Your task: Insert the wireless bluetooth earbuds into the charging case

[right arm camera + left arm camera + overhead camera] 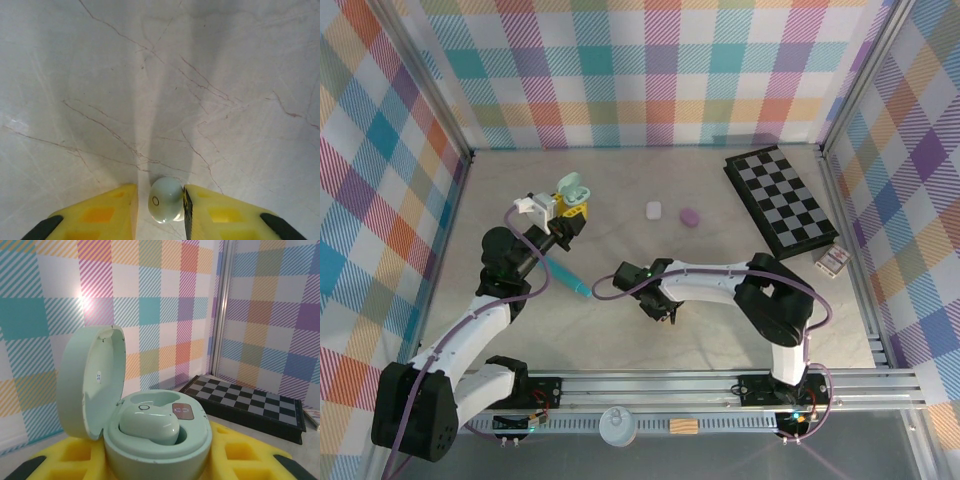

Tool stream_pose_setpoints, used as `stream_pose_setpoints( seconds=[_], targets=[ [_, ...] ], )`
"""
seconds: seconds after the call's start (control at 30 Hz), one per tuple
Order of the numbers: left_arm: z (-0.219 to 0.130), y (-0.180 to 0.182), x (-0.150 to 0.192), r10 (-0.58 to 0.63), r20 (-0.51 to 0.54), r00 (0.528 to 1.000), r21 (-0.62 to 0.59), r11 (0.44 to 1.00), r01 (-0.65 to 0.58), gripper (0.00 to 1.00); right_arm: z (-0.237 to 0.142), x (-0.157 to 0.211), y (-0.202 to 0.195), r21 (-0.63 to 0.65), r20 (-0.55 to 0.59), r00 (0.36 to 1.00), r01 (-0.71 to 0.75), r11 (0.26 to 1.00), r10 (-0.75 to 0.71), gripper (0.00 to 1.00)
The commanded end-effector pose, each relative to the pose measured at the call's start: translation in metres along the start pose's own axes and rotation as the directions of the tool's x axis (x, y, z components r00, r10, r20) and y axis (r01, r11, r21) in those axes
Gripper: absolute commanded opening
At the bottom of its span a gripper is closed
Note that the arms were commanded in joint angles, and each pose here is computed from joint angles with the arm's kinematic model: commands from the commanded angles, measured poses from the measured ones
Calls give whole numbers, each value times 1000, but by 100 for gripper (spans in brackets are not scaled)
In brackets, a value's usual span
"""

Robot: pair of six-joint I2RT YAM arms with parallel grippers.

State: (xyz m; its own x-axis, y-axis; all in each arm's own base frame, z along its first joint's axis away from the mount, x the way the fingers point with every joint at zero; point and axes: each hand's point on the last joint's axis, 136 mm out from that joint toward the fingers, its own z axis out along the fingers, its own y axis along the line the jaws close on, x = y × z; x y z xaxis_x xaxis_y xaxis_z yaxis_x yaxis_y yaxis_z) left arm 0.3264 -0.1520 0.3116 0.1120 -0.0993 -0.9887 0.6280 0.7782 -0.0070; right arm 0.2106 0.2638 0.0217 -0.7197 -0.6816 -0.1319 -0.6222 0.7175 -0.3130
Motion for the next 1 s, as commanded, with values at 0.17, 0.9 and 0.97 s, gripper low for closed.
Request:
stream_pose_setpoints(
  seconds=[0.17,0.9,0.97],
  targets=[
    [-2,3,-21,24,46,999,-12,1000,-24,30,1,4,-5,72,-32,998,53,996,-50,27],
    [-3,-3,-22,10,54,998,19,1000,-11,30,-9,-3,-13,103,-13,998,67,992,-66,18],
    [-2,-4,-21,11,53,999,26,1000,-12,30,-17,-4,-16,77,6,999,37,996,-37,18]
  ],
)
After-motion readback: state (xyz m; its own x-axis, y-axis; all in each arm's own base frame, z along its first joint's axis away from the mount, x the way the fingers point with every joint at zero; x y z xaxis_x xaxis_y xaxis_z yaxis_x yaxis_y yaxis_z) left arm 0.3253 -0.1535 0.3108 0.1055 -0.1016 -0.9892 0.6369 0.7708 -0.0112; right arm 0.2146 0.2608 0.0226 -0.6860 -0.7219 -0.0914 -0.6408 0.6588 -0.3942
